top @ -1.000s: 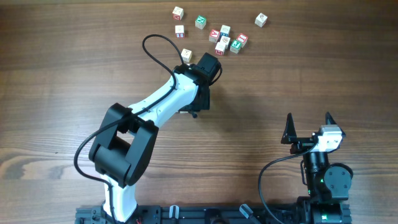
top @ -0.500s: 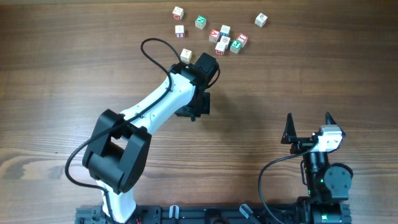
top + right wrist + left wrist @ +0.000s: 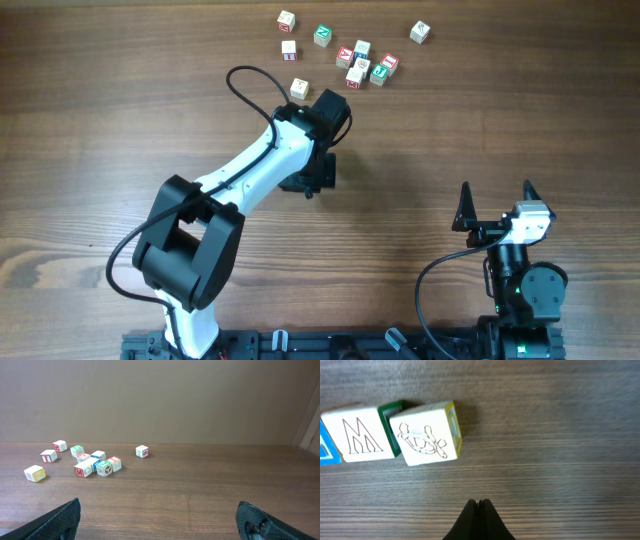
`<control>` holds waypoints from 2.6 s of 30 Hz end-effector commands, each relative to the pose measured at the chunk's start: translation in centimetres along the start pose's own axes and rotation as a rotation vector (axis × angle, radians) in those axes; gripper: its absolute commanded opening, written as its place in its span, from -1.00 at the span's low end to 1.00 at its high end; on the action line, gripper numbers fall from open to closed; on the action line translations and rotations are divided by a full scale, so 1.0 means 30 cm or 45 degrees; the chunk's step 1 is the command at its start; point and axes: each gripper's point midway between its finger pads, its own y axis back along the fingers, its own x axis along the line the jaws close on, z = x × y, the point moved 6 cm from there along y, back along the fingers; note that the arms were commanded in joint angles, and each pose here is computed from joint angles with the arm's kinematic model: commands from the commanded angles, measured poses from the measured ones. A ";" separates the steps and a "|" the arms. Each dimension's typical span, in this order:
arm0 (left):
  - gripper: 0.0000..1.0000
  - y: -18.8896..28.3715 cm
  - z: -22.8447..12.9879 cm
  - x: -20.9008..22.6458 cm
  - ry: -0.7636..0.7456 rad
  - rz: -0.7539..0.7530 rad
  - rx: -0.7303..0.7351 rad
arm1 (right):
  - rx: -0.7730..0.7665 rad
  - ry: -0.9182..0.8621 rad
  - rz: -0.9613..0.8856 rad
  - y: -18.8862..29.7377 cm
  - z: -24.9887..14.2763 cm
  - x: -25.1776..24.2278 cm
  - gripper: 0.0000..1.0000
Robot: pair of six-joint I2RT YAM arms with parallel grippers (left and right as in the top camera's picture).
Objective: Form a horizontal line
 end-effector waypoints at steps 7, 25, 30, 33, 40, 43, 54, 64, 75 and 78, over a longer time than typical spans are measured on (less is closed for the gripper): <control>-0.92 0.001 0.000 0.013 -0.023 0.031 -0.041 | -0.008 0.015 0.010 0.001 0.003 0.002 1.00; -0.92 -0.018 -0.004 0.050 -0.025 0.135 -0.065 | -0.008 0.015 0.010 0.001 0.003 0.002 1.00; -0.92 -0.018 -0.003 0.051 -0.025 0.138 -0.069 | -0.008 0.015 0.010 0.001 0.003 0.002 0.99; -0.92 -0.018 -0.001 0.051 -0.057 0.142 -0.073 | -0.008 0.015 0.010 0.001 0.003 0.002 0.99; -0.92 -0.025 -0.007 0.054 -0.063 0.145 -0.065 | -0.008 0.015 0.010 0.001 0.003 0.002 0.99; -0.92 -0.033 -0.015 0.059 -0.064 0.151 -0.053 | -0.008 0.015 0.010 0.001 0.003 0.002 0.99; -0.92 -0.032 0.007 0.060 -0.088 0.168 -0.104 | -0.008 0.015 0.010 0.001 0.003 0.002 0.99; -0.92 -0.030 0.018 0.065 -0.086 0.190 -0.134 | -0.008 0.015 0.010 0.001 0.003 0.002 0.99; -0.92 -0.065 0.013 0.063 -0.074 0.150 -0.137 | -0.008 0.015 0.010 0.001 0.003 0.002 0.99; -0.92 -0.062 0.024 0.083 -0.070 0.212 -0.169 | -0.008 0.015 0.010 0.001 0.003 0.002 0.99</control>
